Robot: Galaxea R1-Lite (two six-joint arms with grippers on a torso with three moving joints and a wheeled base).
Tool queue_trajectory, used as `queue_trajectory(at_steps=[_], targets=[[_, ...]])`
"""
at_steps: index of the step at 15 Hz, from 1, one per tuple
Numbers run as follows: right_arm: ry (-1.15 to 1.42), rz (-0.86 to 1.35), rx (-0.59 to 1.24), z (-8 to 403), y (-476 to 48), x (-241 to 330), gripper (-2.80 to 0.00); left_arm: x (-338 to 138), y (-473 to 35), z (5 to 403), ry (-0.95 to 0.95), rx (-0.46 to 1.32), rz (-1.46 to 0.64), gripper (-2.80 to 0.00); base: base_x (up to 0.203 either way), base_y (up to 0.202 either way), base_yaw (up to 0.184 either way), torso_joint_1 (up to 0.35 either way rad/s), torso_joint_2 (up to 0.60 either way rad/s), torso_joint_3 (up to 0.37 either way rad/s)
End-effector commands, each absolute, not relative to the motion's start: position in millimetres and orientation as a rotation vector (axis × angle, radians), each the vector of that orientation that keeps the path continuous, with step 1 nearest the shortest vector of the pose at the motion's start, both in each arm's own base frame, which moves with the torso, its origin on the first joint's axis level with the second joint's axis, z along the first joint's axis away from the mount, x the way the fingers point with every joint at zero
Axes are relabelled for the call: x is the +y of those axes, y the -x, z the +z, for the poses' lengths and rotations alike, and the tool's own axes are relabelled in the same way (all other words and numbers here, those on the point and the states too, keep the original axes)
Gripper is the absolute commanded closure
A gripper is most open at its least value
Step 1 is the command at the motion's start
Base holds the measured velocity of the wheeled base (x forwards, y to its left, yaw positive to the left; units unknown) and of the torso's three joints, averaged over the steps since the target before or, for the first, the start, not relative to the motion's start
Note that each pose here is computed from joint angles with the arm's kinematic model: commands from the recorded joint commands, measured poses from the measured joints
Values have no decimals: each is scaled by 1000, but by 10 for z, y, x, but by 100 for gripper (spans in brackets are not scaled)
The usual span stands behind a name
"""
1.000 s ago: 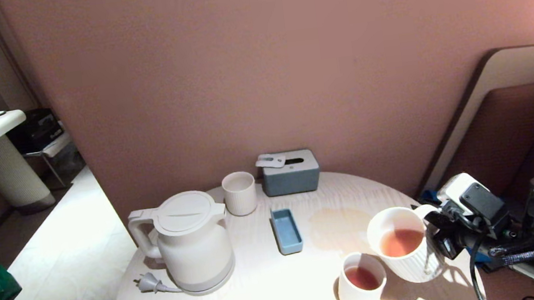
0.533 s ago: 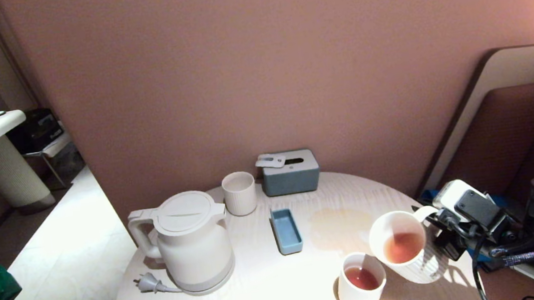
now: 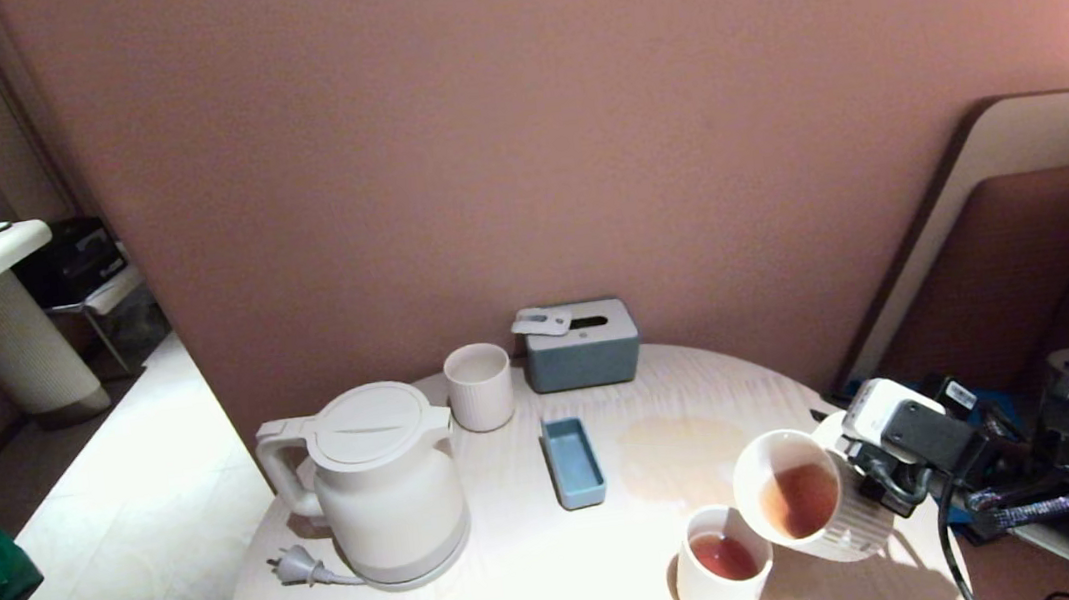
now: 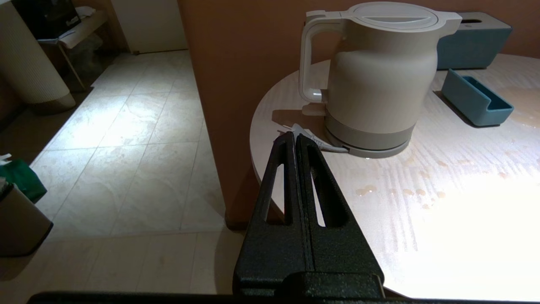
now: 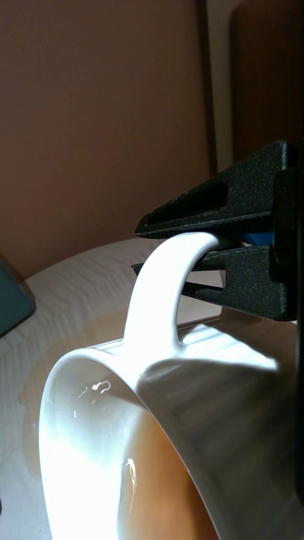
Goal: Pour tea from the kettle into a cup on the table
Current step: Pour water into another cup
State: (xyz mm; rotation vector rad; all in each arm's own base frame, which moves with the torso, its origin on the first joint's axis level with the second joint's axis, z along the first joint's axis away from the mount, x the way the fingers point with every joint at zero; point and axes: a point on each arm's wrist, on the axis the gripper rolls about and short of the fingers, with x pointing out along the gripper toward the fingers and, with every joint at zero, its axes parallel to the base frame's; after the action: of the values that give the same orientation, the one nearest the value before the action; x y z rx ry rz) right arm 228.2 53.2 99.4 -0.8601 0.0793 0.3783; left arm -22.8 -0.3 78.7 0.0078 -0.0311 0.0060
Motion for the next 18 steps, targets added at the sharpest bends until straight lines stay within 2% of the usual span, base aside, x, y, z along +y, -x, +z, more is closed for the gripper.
queue_trajectory(at_steps=[1, 18], targets=[[900, 380, 50, 1017, -2328, 558, 0, -3, 227, 788, -8, -31, 6, 0, 0, 0, 0, 0, 0, 0], [1203, 355, -94, 1319, -2491, 775, 0, -3, 227, 788, -8, -31, 6, 0, 0, 0, 0, 0, 0, 0]])
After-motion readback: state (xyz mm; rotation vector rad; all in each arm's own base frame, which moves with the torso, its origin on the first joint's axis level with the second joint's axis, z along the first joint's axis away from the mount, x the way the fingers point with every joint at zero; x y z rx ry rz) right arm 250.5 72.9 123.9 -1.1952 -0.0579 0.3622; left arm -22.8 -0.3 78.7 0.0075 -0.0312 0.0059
